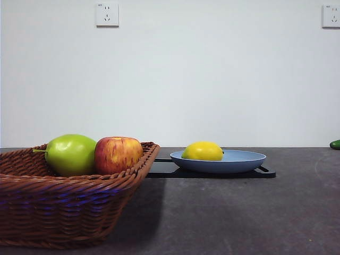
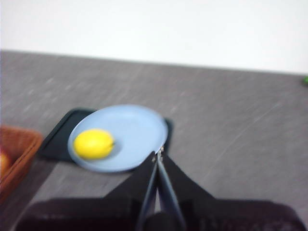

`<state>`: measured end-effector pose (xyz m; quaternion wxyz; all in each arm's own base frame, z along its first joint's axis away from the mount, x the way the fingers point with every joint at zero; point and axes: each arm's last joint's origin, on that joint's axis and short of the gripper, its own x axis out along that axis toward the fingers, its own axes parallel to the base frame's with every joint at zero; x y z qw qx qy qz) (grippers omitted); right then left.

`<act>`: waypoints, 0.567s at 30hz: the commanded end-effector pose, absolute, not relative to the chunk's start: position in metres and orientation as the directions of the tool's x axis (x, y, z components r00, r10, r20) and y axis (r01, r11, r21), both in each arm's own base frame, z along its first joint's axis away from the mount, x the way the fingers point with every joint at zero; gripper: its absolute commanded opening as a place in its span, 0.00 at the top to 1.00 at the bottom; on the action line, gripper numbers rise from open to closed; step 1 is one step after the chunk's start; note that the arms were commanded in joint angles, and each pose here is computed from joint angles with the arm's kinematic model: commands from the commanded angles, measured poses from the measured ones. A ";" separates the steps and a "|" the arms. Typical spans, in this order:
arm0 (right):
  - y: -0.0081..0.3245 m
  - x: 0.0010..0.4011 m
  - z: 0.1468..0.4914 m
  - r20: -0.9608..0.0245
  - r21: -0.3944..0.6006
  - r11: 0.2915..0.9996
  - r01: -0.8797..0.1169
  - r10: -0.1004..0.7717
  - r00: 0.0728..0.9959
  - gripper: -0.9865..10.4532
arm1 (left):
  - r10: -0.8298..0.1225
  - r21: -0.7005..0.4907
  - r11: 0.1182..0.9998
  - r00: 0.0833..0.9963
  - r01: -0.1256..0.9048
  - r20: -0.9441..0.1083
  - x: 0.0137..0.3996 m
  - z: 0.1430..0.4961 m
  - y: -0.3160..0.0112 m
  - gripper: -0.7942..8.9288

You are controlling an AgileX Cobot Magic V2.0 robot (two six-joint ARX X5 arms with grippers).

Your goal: Take the lemon from the basket,put the lemon in the plate,hand out the plate

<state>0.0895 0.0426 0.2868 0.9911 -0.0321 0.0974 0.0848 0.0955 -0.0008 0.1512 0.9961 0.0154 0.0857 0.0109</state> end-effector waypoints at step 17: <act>0.010 0.096 0.185 -0.055 -0.004 0.989 -0.147 0.147 0.988 0.91 | 0.029 0.029 0.999 0.985 -0.024 -0.170 0.096 0.148 0.000 0.91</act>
